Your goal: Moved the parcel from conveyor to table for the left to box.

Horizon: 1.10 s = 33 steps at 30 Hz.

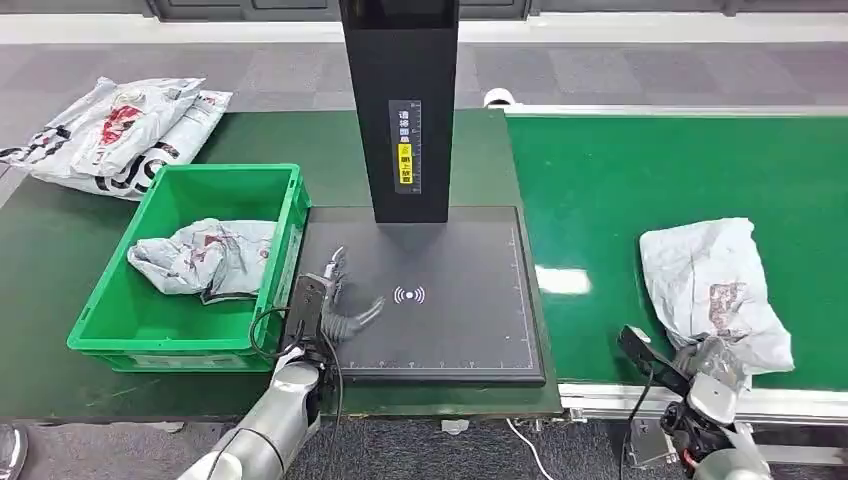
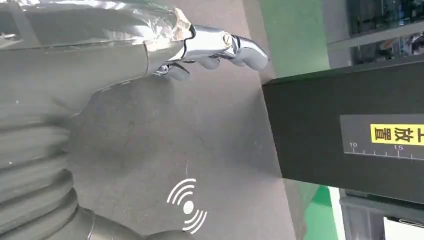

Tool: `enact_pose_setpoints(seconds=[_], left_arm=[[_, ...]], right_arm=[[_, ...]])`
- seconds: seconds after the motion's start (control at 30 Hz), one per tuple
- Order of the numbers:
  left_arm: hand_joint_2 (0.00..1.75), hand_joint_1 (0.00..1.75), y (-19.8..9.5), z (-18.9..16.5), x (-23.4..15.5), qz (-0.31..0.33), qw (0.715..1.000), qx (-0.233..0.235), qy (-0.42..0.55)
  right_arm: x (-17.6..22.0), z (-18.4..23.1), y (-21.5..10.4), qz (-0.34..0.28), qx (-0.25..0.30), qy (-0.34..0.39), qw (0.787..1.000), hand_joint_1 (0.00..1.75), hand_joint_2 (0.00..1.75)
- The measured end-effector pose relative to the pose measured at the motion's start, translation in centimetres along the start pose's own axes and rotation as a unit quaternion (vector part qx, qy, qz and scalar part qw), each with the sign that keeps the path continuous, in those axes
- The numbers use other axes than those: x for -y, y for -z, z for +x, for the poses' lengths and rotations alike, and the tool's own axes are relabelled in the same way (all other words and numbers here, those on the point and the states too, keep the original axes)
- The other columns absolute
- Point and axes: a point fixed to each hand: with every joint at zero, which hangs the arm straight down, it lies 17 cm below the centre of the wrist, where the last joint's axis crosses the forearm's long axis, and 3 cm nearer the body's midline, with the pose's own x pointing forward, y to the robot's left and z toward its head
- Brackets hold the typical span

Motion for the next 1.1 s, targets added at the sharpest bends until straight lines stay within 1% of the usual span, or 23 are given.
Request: enact_pose_setpoints(seconds=[0.07,0.17,0.23,0.3,0.4,0.47,0.5,0.53,0.57,0.6,0.77,0.9,1.0,1.1], left_arm=[[1.75,0.00,0.0,0.0,-0.1,0.002,1.000,0.000,0.002],[1.75,0.00,0.0,-0.1,-0.3,0.007,1.000,0.000,0.010],[1.75,0.00,0.1,-0.1,-0.5,0.011,1.000,0.000,0.015],[1.75,0.00,0.1,-0.1,-0.6,0.015,1.000,0.000,0.020],[1.75,0.00,0.1,-0.1,-0.6,0.017,0.999,0.001,0.030],[1.75,0.00,0.1,-0.1,-0.7,0.021,0.999,0.001,0.036],[1.75,0.00,0.2,0.0,-0.8,0.023,0.999,0.003,0.041],[1.75,0.00,0.3,0.1,-0.7,0.023,0.999,0.005,0.044],[1.75,0.00,0.5,0.4,-0.6,0.022,0.999,0.007,0.045],[1.75,0.00,0.7,0.6,-0.4,0.022,0.999,0.010,0.047],[1.75,0.00,1.3,1.4,-0.3,0.019,0.998,0.018,0.054],[1.75,0.00,1.7,1.8,-0.4,0.021,0.998,0.022,0.056],[1.75,0.00,1.7,1.9,-0.4,0.021,0.998,0.022,0.056],[1.75,0.00,1.8,2.1,-0.3,0.022,0.998,0.025,0.056]], right_arm=[[0.6,0.0,0.1,-0.014,-0.001,0.000,1.000,1.75,1.75],[3.1,1.0,0.2,-0.078,0.017,0.036,0.996,1.75,1.75],[5.5,2.3,0.1,-0.126,0.045,0.073,0.988,1.75,1.75],[8.8,5.0,-0.3,-0.172,0.097,0.114,0.974,1.75,1.75],[13.8,8.7,-1.7,-0.233,0.176,0.187,0.938,1.75,1.75],[16.7,10.7,-3.3,-0.270,0.219,0.238,0.907,1.75,1.75],[18.4,11.9,-4.6,-0.294,0.239,0.279,0.882,1.75,1.75],[19.5,12.5,-5.7,-0.311,0.248,0.311,0.863,1.75,1.75],[20.2,12.9,-6.5,-0.323,0.251,0.334,0.849,1.75,1.75],[20.7,13.5,-7.4,-0.329,0.252,0.346,0.842,1.75,1.75],[22.0,15.8,-11.0,-0.349,0.267,0.368,0.819,1.75,1.75],[22.4,18.1,-13.1,-0.344,0.286,0.374,0.812,1.75,1.75],[21.9,22.4,-15.8,-0.322,0.330,0.363,0.810,1.75,1.75],[21.7,28.5,-20.0,-0.290,0.392,0.354,0.798,1.75,1.75]])
